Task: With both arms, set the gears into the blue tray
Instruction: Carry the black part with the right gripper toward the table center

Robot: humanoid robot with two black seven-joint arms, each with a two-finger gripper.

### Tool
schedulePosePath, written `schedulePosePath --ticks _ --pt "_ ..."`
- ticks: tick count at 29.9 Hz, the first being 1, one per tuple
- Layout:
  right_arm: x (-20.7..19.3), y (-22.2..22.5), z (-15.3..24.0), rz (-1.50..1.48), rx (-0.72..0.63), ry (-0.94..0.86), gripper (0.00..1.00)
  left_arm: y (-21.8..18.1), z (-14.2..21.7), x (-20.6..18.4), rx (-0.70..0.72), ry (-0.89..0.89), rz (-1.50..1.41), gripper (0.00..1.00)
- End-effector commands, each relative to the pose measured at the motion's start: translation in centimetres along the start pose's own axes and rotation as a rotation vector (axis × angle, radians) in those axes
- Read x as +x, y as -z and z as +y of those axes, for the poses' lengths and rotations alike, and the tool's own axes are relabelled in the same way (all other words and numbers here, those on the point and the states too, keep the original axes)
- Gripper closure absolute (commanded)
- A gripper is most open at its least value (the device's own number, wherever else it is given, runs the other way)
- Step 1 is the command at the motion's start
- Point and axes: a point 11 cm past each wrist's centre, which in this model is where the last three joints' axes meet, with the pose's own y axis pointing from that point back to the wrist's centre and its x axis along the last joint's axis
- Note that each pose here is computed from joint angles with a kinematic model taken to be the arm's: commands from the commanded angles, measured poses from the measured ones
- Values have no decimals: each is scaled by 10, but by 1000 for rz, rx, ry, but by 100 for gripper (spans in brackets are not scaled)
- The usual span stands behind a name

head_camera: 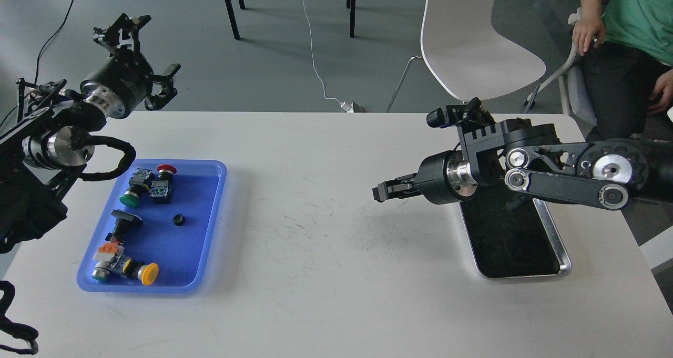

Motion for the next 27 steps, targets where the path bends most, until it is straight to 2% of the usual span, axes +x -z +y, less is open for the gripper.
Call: schedulePosePath --ticks 1,8,18,27 --pt "-4 27 -38 8 40 -15 99 -1 0 0 -1 0 0 2" --pt "-42 72 -99 -26 116 -10 99 1 -1 -3 1 4 4 2" --pt "-35 22 -109 -139 14 -144 99 2 -3 -5 1 8 6 2" --pt "-37 31 -110 -273 78 -147 98 3 -3 -6 -2 11 10 2"
